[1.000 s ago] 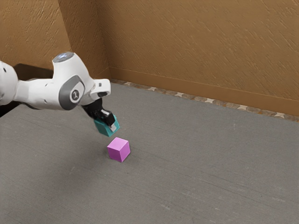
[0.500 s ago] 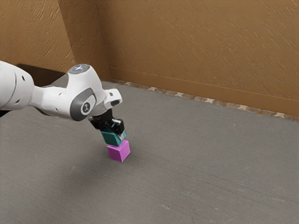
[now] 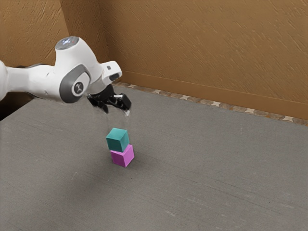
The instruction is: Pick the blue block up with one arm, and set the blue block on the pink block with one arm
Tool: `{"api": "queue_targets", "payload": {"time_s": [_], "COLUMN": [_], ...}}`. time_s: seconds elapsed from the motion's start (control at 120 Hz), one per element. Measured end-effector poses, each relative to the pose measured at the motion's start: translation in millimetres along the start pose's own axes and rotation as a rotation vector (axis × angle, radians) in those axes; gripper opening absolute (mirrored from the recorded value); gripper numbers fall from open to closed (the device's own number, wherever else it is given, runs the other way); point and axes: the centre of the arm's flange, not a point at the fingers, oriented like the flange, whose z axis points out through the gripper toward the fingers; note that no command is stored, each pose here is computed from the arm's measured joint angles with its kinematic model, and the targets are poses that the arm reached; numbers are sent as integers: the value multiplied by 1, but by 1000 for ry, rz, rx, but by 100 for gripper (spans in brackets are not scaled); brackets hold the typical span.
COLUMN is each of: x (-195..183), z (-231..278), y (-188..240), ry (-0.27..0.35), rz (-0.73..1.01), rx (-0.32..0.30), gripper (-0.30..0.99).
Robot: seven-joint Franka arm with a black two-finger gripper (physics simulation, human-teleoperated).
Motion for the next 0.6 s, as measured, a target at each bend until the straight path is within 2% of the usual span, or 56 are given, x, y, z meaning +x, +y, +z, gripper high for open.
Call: {"api": "queue_targets", "payload": {"time_s": [0.083,0.133,0.208,0.342,0.433,0.6], "x": [37,53,58,38,22,7], "z": [-79,-122,-154,-163,-159,-143], "y": [18,22,16,20,40,31], "ry": [66,62,-2,-139,-213,-314], "rz": [13,13,1,28,76,69], "rx": [-26,-28,-15,41,71,110], "gripper": [66,67,68,68,69,69]}}
